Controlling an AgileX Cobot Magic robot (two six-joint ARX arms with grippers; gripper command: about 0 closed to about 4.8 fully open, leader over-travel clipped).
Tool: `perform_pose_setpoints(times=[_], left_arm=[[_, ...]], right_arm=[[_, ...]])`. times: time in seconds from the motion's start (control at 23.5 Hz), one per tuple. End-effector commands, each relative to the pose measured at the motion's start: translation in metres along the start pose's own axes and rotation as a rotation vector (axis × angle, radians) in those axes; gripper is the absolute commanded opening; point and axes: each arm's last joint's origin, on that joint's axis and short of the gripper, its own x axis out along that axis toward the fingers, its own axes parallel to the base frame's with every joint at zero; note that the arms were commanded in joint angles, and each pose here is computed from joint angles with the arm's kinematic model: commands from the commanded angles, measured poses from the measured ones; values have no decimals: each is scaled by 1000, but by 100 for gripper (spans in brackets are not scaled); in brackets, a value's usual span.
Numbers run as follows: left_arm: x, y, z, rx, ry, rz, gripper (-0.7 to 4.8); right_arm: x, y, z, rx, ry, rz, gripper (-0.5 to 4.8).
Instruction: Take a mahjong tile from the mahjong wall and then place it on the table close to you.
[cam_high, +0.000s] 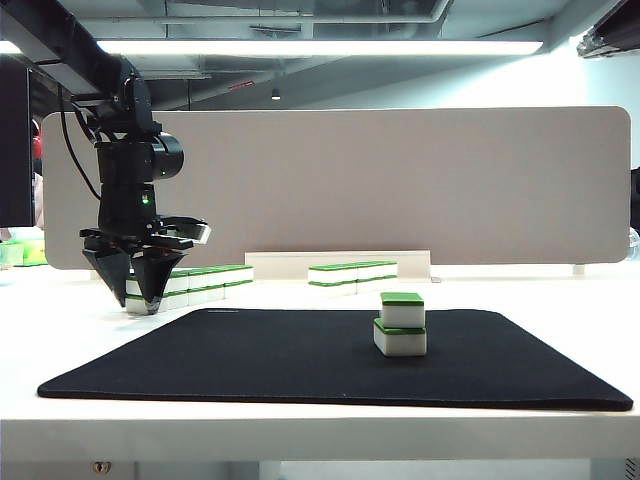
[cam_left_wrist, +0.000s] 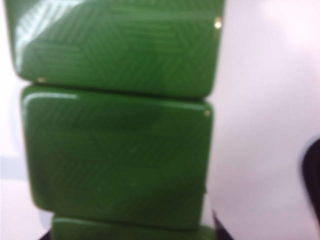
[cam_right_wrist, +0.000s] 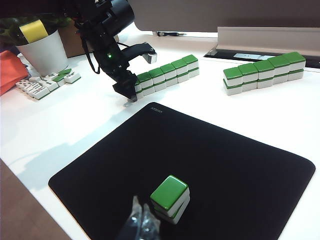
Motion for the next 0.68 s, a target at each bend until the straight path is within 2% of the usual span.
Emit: perform_pose_setpoints(times=[0.04,0.3,0.34,0.47,0.55,0.68], left_arm=[[7,-1,-2,-3,14,-34,279],[7,-1,0,-3,-1,-33,270],[7,-1,0,-3,-1,-34,252],[7,-1,0,-3,-2,-33,146],[7,-1,0,-3,-4,-32,118],[4,-1,-1,-3,6,-36,119]], right_arm=[[0,1,2,-10,-16,7,-1],[0,0,2,-10,-16,6,-1],[0,0,2,-10,-16,6,-1],[0,0,2,-10,-16,6,-1],[0,0,2,-10,-16,6,-1],[0,0,2,-10,-16,6,-1]])
